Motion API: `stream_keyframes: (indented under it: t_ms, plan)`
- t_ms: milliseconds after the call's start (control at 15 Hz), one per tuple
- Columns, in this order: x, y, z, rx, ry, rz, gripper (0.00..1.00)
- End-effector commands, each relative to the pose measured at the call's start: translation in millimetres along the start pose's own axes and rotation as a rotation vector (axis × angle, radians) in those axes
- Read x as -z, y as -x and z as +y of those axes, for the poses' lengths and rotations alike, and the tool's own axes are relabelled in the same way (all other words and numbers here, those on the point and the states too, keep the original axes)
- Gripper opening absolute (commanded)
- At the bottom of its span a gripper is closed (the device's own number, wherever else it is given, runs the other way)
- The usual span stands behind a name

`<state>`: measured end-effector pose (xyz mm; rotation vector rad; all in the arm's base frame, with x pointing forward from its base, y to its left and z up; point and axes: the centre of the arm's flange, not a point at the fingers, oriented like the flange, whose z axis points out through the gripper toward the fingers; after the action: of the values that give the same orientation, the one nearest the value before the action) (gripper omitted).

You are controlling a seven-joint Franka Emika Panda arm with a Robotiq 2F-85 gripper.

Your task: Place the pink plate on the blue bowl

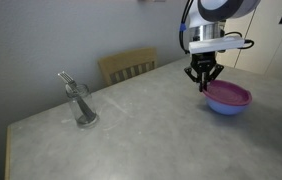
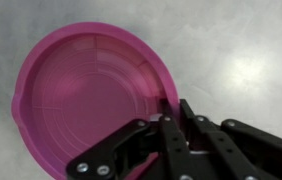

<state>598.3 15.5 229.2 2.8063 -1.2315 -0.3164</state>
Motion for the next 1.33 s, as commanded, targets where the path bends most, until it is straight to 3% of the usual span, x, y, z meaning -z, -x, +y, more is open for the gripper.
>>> stream_keyframes:
  t_ms: [0, 600, 667, 733, 867, 1267]
  plan:
    - [-6.8, -2.7, -1.1, -0.006, 0.037, -0.016, 0.03]
    - [-8.4, -2.2, 1.8, -0.005, 0.031, -0.017, 0.03]
    - [-7.8, -2.1, 2.6, -0.006, 0.027, -0.016, 0.08]
    - [-7.4, -2.0, 3.2, -0.011, 0.025, -0.014, 0.36]
    - [-7.2, -2.6, 4.6, -0.014, 0.027, -0.014, 0.42]
    - [-1.8, 1.5, 10.1, -0.032, 0.021, -0.007, 0.84]
